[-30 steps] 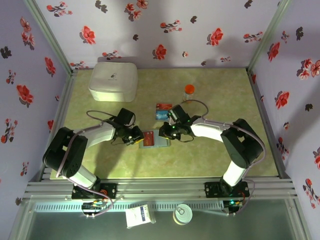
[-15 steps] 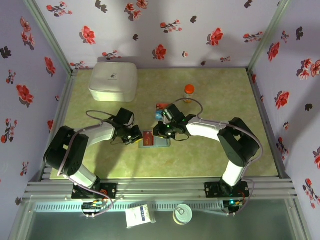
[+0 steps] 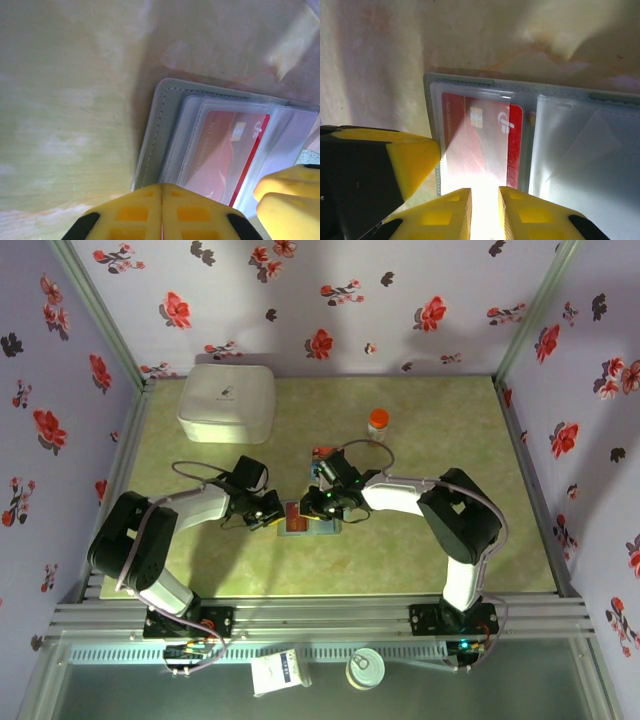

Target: Take the credit cards out of the card holder

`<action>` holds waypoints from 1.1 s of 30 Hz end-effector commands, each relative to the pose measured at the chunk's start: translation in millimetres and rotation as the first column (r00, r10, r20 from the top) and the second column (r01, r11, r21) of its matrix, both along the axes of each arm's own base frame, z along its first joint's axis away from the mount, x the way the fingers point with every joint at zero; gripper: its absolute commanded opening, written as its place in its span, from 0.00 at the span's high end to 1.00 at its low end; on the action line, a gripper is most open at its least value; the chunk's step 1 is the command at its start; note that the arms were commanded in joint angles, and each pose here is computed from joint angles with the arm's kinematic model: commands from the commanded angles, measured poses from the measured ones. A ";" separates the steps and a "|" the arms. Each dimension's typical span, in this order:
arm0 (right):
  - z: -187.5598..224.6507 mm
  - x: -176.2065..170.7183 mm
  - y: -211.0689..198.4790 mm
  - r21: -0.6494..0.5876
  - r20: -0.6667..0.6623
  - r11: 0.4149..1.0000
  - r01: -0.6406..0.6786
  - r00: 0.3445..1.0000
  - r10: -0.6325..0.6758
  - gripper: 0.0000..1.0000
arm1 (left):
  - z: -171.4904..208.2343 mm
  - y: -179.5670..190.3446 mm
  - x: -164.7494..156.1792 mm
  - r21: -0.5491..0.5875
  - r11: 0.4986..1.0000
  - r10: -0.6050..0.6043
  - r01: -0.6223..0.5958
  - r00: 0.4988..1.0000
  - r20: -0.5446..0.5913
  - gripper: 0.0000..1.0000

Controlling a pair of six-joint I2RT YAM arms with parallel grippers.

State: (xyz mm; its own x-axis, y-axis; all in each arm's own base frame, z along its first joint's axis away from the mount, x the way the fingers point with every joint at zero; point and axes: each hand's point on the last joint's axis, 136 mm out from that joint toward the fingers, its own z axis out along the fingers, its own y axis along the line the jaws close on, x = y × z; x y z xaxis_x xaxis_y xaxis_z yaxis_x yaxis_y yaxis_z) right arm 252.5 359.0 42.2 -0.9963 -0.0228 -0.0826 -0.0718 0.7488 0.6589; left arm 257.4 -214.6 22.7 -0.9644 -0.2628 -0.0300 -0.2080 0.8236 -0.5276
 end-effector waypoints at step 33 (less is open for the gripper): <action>8.2 3.0 -9.8 -0.102 0.039 0.995 -0.006 0.999 0.010 0.79 | -1.4 4.5 -4.9 0.011 1.000 -0.020 0.020 1.000 -0.020 0.95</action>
State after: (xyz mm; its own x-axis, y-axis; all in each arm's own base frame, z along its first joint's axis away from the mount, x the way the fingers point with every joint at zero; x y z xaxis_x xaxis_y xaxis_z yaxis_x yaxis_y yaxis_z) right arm 253.6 349.2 31.9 -0.9970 -0.0284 -0.0721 -0.0651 0.8111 0.5813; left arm 256.6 -214.8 21.9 -0.9653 -0.2603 -0.0226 -0.2093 0.8221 -0.5294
